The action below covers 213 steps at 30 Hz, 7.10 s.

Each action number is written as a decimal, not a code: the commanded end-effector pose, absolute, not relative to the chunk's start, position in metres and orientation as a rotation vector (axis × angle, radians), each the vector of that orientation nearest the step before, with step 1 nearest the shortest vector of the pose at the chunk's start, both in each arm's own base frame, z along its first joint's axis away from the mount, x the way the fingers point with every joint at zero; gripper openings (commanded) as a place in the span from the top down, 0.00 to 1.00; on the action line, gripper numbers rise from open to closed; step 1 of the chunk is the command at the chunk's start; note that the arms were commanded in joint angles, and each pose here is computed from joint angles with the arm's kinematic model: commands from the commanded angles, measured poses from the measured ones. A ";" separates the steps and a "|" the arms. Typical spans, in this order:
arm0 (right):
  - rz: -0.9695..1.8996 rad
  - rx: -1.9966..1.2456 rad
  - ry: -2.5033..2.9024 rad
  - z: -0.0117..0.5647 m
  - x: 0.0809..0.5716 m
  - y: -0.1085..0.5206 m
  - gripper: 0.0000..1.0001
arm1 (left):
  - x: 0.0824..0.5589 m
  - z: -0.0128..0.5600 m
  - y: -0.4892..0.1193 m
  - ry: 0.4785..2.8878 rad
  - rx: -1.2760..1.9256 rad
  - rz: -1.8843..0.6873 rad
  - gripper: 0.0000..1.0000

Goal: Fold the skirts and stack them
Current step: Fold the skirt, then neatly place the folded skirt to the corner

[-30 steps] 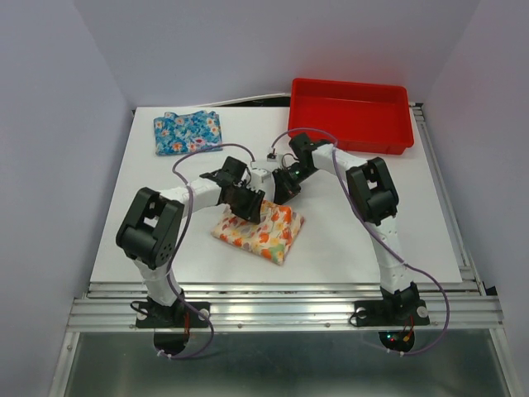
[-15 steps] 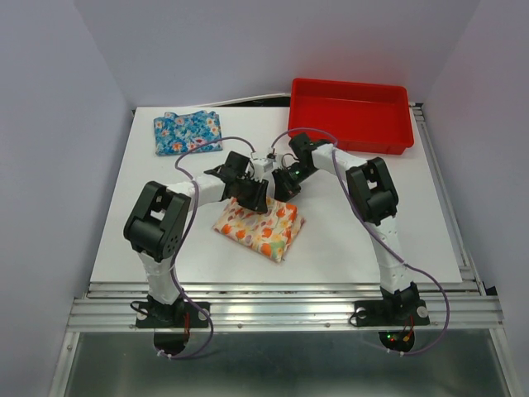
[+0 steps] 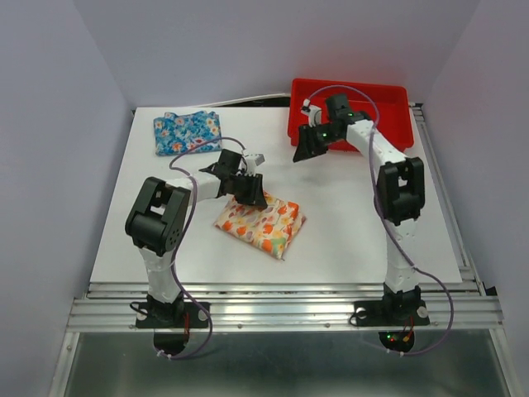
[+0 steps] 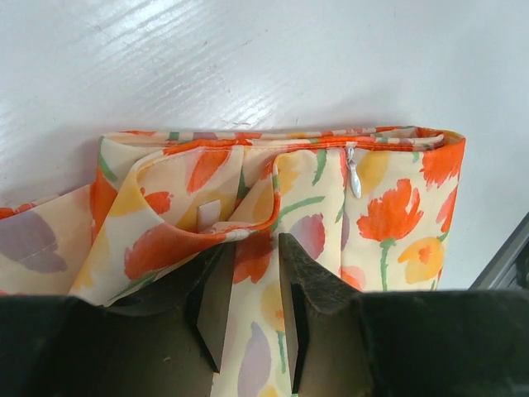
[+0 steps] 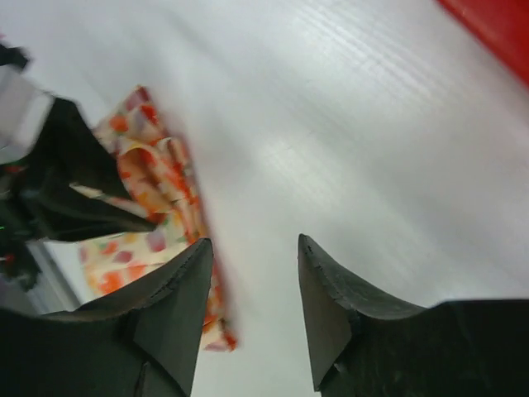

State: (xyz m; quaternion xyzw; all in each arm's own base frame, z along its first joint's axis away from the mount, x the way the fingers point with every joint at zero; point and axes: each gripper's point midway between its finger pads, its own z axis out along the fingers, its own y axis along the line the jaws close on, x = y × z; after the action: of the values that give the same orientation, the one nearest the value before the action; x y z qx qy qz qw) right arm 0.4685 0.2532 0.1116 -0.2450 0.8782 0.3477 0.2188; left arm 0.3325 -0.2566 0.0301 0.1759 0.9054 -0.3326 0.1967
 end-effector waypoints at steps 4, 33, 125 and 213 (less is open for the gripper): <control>1.684 -0.415 2.275 0.190 0.364 0.288 0.52 | 0.336 -0.014 -0.238 2.676 0.357 -0.871 0.59; 0.951 -0.081 2.873 -0.007 0.354 0.237 0.66 | 0.371 0.088 -0.223 2.347 0.463 -0.884 0.43; 0.516 -0.178 2.426 0.124 0.423 0.421 0.99 | 0.322 0.094 -0.148 2.285 -0.239 -1.035 0.03; 0.331 0.064 2.207 0.212 0.524 0.266 0.00 | 0.623 0.239 -0.022 1.735 0.022 0.017 1.00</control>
State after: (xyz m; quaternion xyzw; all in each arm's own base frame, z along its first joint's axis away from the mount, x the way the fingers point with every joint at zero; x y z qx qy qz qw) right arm 0.5229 0.2602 0.2053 0.0309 0.8941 0.1203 0.4302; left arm 0.6178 -0.0304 0.1692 0.0066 0.8183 0.0001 0.5747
